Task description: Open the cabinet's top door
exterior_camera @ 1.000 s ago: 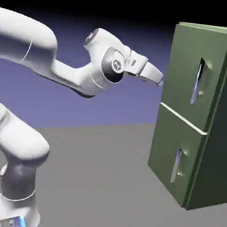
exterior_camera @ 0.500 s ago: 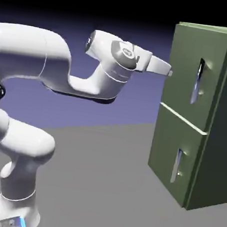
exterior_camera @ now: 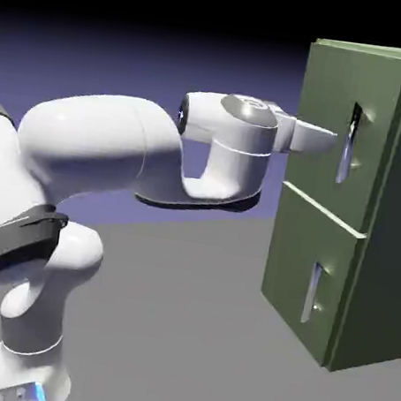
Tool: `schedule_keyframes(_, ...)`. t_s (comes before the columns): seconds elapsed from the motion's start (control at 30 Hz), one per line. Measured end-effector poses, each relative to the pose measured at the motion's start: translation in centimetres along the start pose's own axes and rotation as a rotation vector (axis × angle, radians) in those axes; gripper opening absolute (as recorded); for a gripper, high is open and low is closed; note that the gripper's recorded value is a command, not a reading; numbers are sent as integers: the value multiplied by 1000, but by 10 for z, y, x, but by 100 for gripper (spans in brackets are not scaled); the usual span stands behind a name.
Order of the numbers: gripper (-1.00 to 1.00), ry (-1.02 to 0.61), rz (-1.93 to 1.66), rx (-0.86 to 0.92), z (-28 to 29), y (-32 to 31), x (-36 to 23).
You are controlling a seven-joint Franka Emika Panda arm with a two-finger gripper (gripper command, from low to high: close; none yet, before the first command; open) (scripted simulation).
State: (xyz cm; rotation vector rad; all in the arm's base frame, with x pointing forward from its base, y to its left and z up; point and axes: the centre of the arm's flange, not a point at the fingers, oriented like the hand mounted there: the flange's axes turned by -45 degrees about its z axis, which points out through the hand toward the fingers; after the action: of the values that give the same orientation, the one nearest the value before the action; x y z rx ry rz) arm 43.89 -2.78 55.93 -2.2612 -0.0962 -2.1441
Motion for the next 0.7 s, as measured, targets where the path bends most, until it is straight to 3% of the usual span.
schedule_keyframes(0.33,0,54,26,3,63,8,-15)
schedule_keyframes(0.37,-100,54,25,2,71,7,-15)
schedule_keyframes(0.7,-100,51,31,-227,16,-32,-16)
